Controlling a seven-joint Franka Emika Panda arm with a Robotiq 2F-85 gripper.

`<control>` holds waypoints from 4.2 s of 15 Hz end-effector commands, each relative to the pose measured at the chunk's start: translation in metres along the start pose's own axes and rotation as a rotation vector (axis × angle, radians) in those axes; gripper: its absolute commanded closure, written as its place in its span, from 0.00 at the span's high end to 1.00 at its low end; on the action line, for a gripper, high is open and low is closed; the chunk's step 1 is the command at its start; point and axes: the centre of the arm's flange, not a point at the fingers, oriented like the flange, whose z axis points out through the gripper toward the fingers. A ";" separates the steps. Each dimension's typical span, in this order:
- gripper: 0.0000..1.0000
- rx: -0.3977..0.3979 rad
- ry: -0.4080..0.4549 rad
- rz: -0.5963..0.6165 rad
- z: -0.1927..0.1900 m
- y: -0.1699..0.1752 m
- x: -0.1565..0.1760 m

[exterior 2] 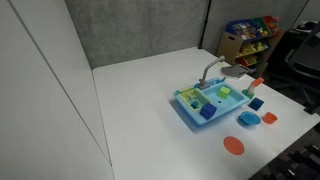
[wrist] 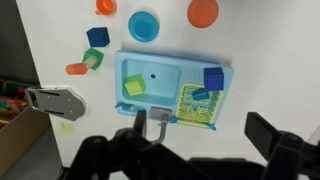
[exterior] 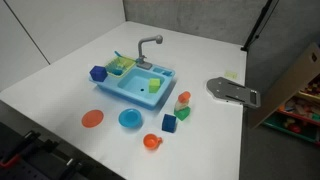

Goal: Put the orange object on top of the light green block

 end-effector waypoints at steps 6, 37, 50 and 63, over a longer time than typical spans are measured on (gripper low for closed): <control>1.00 -0.001 -0.009 0.001 0.002 -0.001 0.004; 1.00 -0.001 -0.312 0.319 0.205 0.116 0.102; 1.00 -0.026 -0.365 0.404 0.263 0.151 0.083; 1.00 -0.015 -0.229 0.521 0.324 0.208 0.118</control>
